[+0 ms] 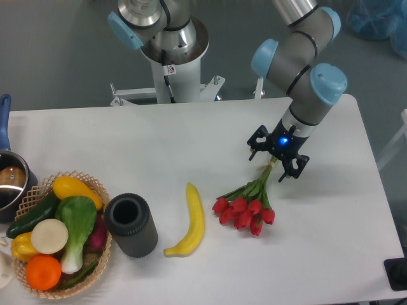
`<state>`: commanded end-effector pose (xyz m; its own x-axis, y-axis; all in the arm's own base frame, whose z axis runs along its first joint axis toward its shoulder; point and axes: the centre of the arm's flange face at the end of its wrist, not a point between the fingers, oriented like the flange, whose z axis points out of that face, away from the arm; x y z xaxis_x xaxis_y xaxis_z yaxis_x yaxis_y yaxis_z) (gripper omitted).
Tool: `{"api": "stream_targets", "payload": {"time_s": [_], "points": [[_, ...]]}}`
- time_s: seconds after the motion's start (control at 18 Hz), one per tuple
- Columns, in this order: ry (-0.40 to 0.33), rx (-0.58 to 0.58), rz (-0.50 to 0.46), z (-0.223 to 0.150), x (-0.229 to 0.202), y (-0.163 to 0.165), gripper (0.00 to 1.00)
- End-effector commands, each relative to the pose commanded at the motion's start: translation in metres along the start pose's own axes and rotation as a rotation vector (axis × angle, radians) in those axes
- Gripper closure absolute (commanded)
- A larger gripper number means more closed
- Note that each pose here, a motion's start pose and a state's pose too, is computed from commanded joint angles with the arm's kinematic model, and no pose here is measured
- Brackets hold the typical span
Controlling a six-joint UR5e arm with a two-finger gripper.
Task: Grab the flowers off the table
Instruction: 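Move the open gripper down over the tulip stems near the twine, then close the gripper around the tulip stems above the twine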
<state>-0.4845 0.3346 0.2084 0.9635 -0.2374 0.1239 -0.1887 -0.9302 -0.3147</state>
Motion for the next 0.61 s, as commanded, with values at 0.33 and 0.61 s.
{"api": "stream_targets", "payload": {"time_s": [0.33, 0.61], "points": [[0.007, -0.002, -0.007, 0.015, -0.005, 0.005, 0.0], [0.008, -0.032, -0.022, 0.019, -0.007, 0.008, 0.0]]}}
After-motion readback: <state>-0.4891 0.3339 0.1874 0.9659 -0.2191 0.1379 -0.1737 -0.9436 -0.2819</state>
